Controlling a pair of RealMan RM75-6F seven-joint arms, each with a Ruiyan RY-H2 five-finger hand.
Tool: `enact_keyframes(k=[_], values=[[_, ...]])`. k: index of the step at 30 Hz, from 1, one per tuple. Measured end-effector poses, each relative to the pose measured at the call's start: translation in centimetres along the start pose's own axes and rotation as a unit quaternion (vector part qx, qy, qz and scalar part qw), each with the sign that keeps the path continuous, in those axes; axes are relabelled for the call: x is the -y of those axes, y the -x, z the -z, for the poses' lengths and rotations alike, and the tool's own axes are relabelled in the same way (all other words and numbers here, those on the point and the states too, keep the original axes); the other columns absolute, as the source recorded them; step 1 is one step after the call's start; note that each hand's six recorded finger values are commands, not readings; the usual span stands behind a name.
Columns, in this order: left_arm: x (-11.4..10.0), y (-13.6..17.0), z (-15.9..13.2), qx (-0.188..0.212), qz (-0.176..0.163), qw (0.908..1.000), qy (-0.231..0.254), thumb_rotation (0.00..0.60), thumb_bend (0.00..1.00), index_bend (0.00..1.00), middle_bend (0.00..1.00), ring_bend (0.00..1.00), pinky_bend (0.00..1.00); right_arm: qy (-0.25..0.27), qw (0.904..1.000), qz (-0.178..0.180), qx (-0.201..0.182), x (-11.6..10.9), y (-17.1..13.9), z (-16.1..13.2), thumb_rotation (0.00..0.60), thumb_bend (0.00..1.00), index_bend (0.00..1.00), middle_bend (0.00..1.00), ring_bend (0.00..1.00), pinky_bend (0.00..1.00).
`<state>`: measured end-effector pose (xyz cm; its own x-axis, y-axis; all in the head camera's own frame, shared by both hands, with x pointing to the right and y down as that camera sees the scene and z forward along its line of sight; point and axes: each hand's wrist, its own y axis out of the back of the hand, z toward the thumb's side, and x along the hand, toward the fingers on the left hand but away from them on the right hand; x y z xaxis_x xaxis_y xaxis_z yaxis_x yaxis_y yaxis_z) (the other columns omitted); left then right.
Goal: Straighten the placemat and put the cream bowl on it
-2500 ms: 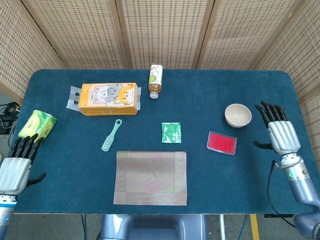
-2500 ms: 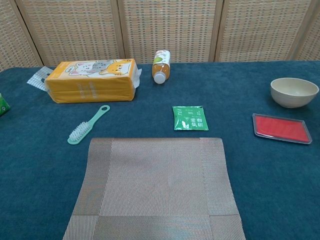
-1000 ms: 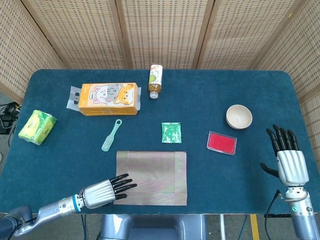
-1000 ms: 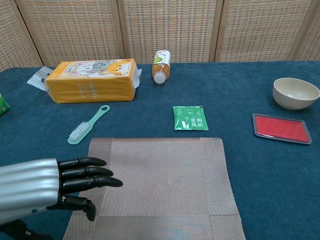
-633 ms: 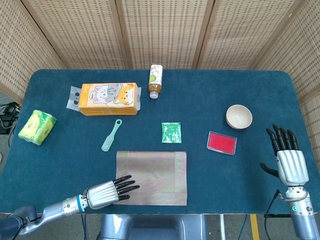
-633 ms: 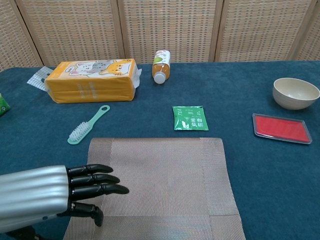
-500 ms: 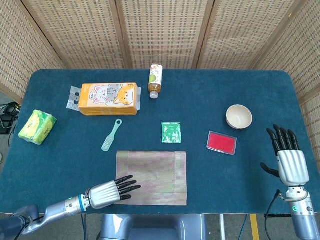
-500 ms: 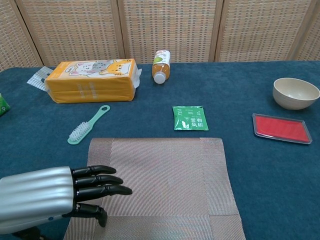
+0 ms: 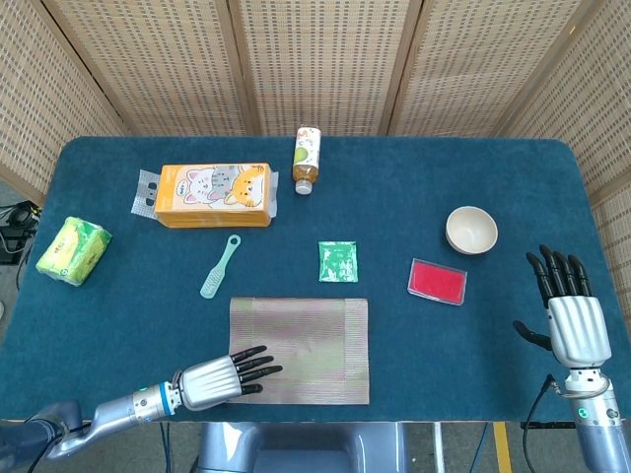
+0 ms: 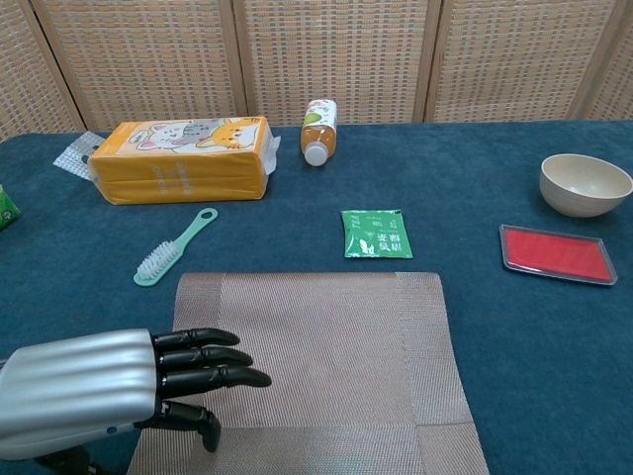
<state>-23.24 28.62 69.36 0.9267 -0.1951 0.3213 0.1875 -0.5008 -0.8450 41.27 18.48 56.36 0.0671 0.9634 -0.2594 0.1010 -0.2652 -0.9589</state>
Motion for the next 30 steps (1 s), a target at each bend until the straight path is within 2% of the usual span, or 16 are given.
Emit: enact_keyframes(k=[14, 20, 26, 30], values=[[-0.19, -0.91, -0.07, -0.006, -0.003, 1.0, 0.002, 0.6, 0.44, 0.35, 0.0, 0.0, 0.0, 0.001, 1.0, 0.001, -0.004, -0.14, -0.12, -0.23, 0.6, 0.0, 0.03, 0.0, 0.0, 0.0], [0.01, -0.9, 0.23, -0.018, 0.003, 0.9998, -0.005, 0.6, 0.44, 0.44, 0.0, 0.0, 0.0, 0.003, 1.0, 0.004, -0.004, -0.33, -0.17, -0.25, 0.6, 0.0, 0.03, 0.0, 0.0, 0.0], [0.17, -0.87, 0.49, -0.032, 0.009, 0.9993, -0.015, 0.6, 0.53, 0.51, 0.0, 0.0, 0.0, 0.005, 1.0, 0.005, -0.007, -0.44, -0.22, -0.35, 0.6, 0.0, 0.03, 0.0, 0.0, 0.0], [0.21, -0.98, 0.72, -0.041, 0.01, 0.999, -0.015, 0.6, 0.55, 0.56, 0.0, 0.0, 0.0, 0.006, 0.9999, 0.007, -0.007, -0.55, -0.23, -0.33, 0.6, 0.0, 0.03, 0.0, 0.0, 0.0]])
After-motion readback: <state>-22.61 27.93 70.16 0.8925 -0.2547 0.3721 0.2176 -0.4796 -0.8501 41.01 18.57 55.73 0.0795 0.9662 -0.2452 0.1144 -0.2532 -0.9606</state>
